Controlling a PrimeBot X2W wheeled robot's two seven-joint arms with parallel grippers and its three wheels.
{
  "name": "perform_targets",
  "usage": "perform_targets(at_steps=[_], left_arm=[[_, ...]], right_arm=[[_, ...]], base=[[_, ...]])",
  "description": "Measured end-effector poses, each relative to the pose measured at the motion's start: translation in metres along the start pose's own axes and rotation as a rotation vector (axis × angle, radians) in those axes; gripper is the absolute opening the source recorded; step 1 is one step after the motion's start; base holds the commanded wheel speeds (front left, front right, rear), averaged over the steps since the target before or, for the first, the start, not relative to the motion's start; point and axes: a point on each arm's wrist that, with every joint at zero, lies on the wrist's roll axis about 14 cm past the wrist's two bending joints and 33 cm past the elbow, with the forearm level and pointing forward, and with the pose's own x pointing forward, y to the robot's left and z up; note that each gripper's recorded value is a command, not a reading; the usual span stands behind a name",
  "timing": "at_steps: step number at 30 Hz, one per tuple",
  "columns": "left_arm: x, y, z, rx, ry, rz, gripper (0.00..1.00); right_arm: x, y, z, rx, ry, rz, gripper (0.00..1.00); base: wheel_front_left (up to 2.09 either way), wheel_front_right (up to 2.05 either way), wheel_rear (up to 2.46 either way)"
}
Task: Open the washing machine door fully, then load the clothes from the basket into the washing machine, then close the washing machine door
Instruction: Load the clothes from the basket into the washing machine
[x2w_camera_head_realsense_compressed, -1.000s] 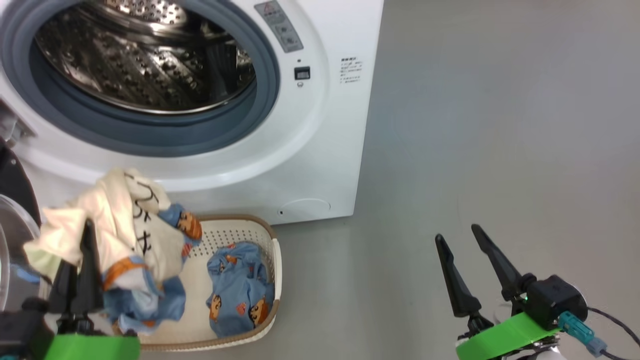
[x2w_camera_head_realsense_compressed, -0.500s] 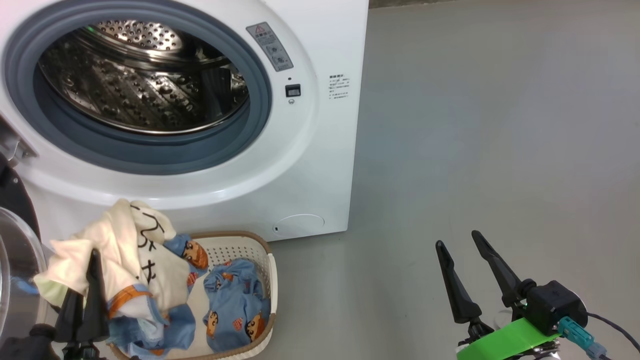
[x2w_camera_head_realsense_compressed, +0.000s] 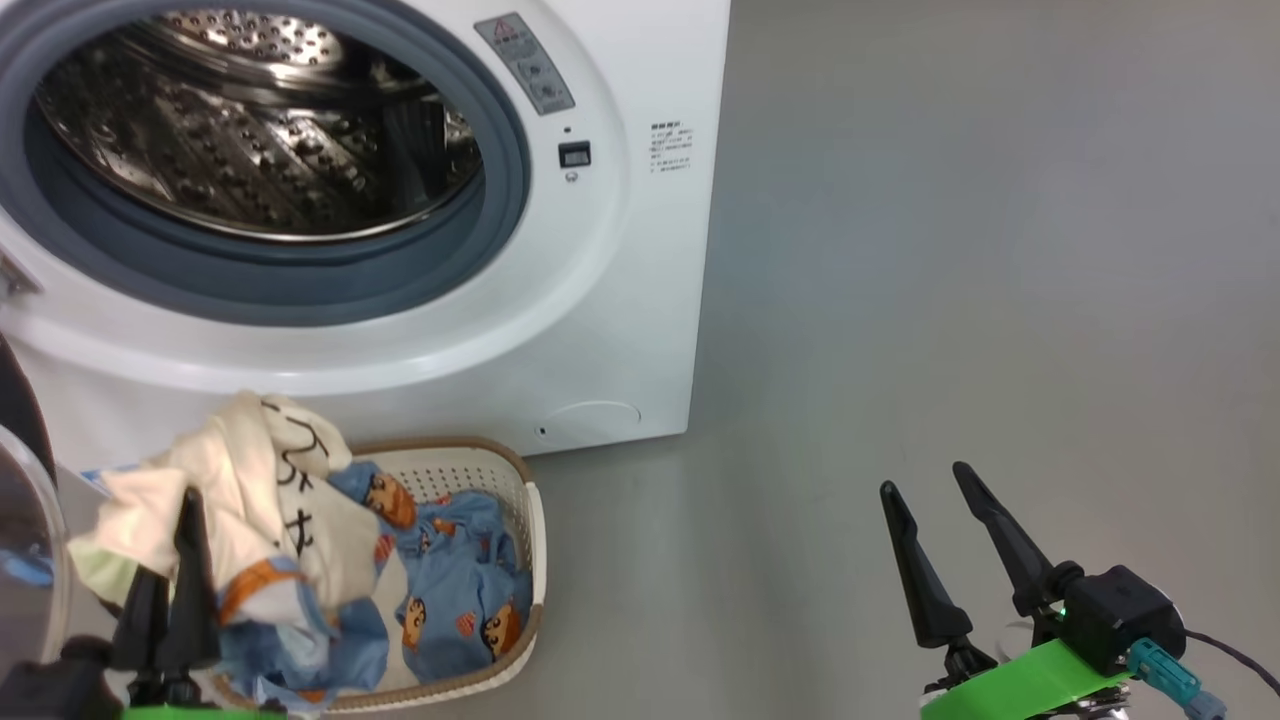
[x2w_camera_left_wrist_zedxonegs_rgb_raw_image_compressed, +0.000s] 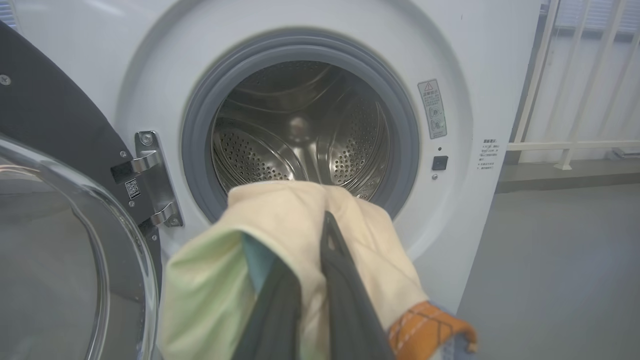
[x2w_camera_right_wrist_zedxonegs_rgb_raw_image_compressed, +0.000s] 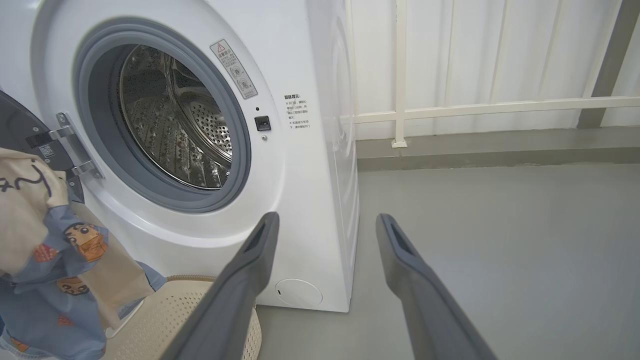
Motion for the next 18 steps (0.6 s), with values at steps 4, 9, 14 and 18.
perform_targets(at_steps=[4, 9, 14, 18], left_arm=[[0.017, -0.004, -0.008, -0.011, 0.007, -0.009, 0.0], [0.044, -0.01, -0.026, -0.033, 0.027, -0.03, 0.0], [0.083, -0.009, -0.037, -0.024, 0.02, -0.055, 0.0], [0.116, -0.012, -0.051, 0.001, 0.032, -0.095, 0.0]], right_arm=[[0.005, -0.004, -0.01, 0.002, 0.026, -0.011, 1.0], [0.016, -0.007, -0.022, 0.004, 0.055, -0.014, 1.0], [0.034, -0.007, -0.033, 0.007, 0.07, -0.001, 1.0], [0.043, -0.007, -0.047, 0.009, 0.098, 0.005, 1.0]], base=[[0.0, 0.0, 0.0], [0.0, 0.0, 0.0], [0.0, 0.0, 0.0], [0.0, 0.0, 0.0]])
